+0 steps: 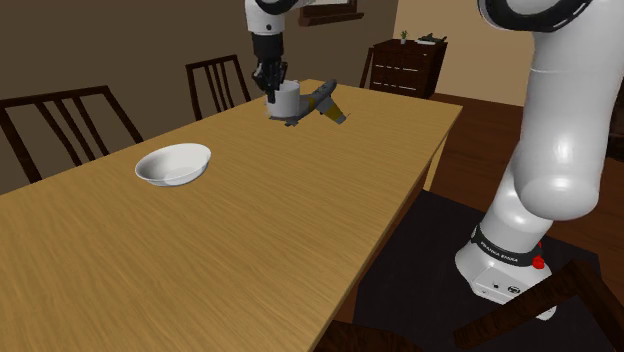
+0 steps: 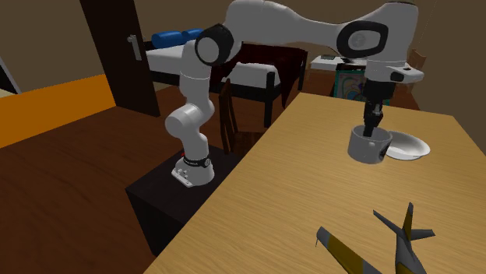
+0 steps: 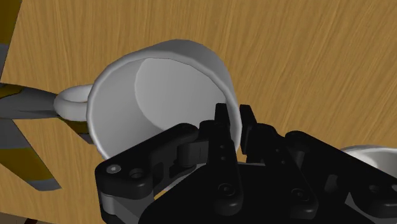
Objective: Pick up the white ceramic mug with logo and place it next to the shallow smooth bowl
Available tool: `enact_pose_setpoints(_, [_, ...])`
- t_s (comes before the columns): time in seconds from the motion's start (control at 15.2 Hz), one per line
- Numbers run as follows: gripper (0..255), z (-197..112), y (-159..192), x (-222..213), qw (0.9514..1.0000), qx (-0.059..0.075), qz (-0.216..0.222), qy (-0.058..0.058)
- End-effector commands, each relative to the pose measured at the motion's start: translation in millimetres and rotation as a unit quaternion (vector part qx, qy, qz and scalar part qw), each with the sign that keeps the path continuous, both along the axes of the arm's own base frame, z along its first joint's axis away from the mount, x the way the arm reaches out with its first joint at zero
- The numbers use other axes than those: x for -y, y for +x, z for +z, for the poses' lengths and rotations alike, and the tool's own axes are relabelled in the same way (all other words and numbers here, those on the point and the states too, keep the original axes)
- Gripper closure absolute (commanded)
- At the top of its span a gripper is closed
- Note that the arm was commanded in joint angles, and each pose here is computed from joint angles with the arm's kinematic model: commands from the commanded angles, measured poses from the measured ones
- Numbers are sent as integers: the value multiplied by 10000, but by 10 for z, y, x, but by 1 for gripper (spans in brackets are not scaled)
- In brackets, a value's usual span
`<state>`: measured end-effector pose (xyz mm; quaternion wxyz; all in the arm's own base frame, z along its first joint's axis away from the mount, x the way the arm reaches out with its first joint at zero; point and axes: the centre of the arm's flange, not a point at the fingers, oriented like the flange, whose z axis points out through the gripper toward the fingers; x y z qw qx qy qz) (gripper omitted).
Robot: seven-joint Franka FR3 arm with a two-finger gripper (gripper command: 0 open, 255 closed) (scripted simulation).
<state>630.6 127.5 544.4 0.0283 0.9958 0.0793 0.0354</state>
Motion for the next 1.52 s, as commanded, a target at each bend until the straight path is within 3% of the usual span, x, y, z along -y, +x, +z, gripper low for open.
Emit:
enact_pose_setpoints(0.0, [255,-8,224,-124,10000,1,-3,1])
enact_pose_setpoints(0.4, [255,-36,883,-510,10000,1,-3,1])
enact_pose_setpoints(1.45, [255,-881,884,-510,10000,1,-3,1])
